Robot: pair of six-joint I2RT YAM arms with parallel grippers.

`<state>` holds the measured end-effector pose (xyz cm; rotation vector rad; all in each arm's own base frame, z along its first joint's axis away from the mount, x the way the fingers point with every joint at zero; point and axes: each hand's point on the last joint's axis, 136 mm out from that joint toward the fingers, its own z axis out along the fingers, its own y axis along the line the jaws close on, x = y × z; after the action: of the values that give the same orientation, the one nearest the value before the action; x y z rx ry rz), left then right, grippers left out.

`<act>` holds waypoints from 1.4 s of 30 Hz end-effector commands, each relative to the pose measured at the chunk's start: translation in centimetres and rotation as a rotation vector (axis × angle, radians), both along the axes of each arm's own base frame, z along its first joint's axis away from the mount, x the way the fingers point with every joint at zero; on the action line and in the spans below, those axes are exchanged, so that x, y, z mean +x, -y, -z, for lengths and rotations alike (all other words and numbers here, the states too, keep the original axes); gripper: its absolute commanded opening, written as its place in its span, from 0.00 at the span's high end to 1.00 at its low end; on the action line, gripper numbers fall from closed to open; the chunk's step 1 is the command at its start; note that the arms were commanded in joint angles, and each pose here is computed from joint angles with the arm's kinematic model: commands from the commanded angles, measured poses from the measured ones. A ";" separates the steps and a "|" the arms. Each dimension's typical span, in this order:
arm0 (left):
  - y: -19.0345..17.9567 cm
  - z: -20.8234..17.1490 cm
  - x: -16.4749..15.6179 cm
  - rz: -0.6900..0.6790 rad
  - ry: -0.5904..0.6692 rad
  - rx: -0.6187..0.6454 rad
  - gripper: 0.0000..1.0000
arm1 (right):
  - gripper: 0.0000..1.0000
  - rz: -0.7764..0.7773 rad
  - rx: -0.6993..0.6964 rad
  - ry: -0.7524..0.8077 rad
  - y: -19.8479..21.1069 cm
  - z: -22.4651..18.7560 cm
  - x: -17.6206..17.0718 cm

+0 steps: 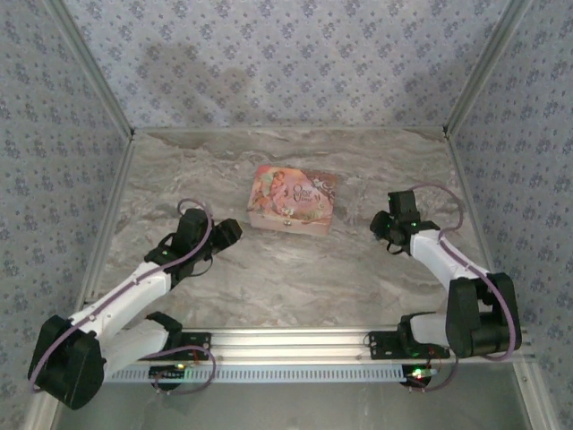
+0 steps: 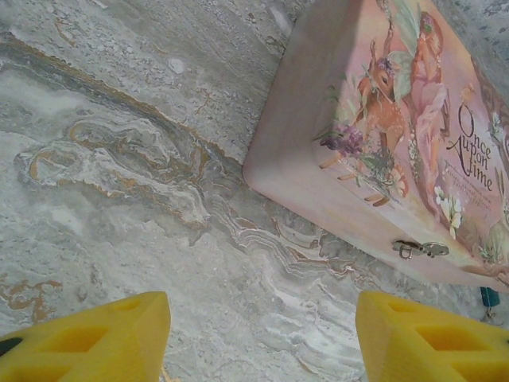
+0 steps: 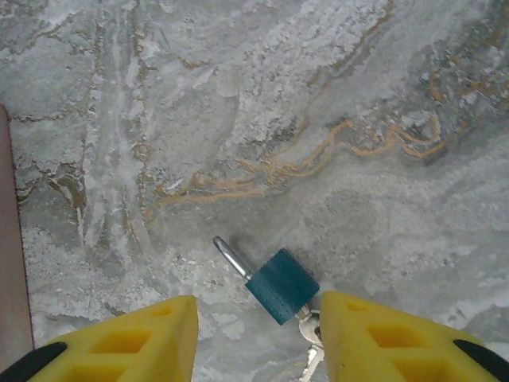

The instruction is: Unlock the padlock with the key

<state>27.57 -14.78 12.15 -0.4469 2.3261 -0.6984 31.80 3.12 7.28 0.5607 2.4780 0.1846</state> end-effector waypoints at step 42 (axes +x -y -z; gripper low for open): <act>-16.3 1.2 11.4 -0.109 0.380 0.677 0.02 | 0.00 0.026 -0.569 0.494 7.4 -3.9 5.0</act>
<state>36.79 2.64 8.53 -0.2016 2.0936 0.1386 35.30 -5.08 10.18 0.3273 1.9776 -0.4246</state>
